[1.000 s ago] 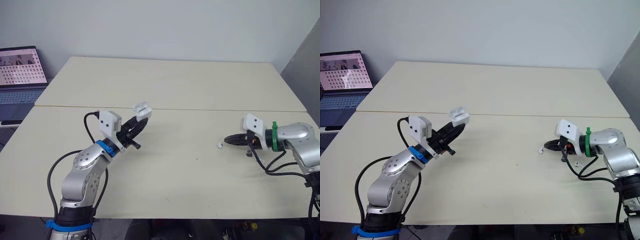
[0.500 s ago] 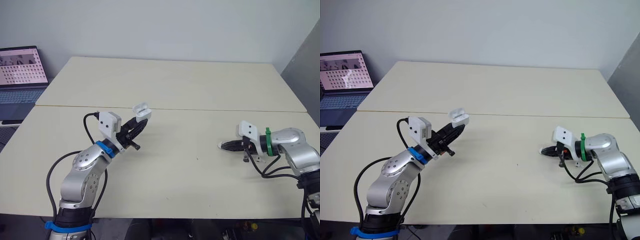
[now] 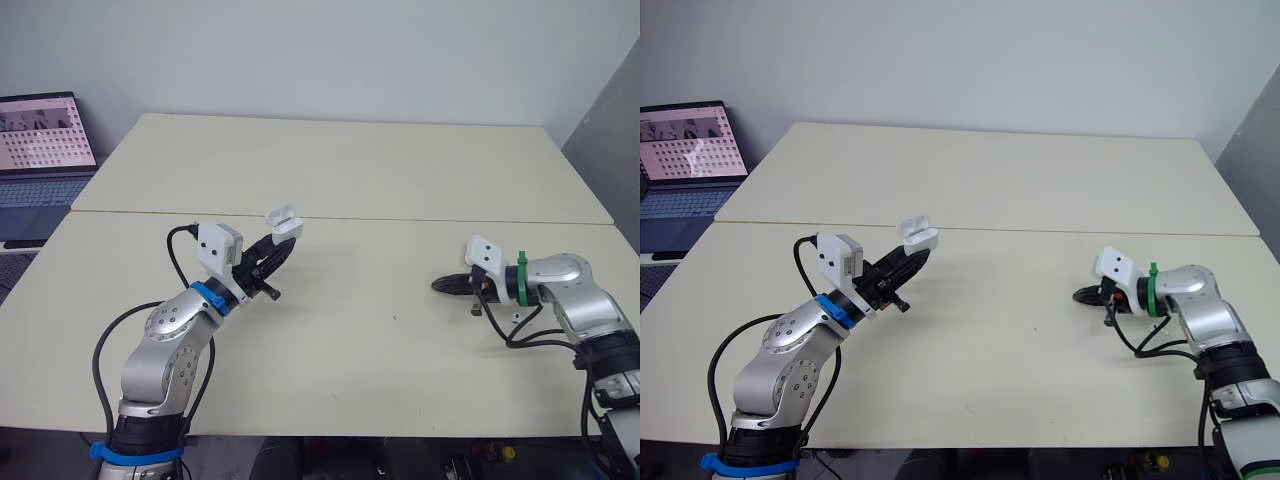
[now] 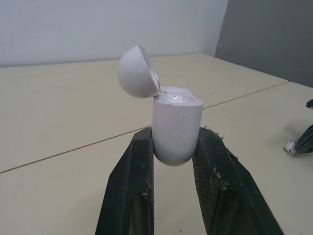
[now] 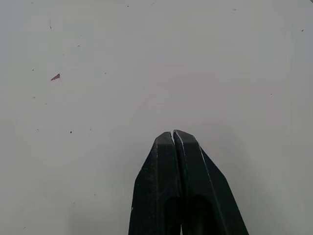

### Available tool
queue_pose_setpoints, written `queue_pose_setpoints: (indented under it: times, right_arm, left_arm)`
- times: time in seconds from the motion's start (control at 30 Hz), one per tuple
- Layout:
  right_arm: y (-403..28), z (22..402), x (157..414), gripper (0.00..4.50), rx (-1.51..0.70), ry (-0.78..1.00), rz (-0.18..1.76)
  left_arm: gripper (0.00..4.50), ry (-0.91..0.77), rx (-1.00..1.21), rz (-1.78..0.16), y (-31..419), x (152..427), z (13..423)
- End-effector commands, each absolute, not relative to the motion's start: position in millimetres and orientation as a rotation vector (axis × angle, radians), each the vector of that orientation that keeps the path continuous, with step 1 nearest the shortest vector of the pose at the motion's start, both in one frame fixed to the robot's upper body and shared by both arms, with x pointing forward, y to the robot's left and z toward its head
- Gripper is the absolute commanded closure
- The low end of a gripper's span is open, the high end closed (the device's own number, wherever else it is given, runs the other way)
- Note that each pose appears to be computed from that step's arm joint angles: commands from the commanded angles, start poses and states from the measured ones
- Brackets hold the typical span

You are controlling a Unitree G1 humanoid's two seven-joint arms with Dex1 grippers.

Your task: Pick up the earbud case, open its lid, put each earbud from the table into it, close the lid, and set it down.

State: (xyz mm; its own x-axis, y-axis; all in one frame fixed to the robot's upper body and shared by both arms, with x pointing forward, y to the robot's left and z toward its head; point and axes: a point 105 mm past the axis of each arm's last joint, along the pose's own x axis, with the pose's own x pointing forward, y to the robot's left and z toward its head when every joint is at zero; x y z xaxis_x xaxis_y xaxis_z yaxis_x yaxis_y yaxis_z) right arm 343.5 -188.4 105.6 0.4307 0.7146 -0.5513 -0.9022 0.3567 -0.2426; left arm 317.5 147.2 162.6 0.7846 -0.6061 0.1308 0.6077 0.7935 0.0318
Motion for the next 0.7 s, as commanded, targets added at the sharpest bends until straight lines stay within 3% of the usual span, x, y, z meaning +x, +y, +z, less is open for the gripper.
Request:
queue_pose_setpoints:
  times: [0.03, 0.33, 0.43, 0.7]
  right_arm:
    - [-191, 129, 355, 4.46, -0.569, 0.295, 1.03]
    - [-192, 137, 369, 4.46, -0.542, 0.243, 0.964]
    - [-190, 147, 364, 4.46, -0.477, 0.222, 1.011]
    - [-206, 132, 346, 4.46, -0.55, 0.326, 1.075]
  left_arm:
    - [3.78, -0.201, 0.01, -0.667, 143, 314, 178]
    - [3.78, -0.198, 0.005, -0.665, 143, 313, 176]
    - [3.78, -0.198, 0.005, -0.664, 144, 313, 176]
    - [3.78, -0.194, 0.005, -0.66, 145, 312, 175]
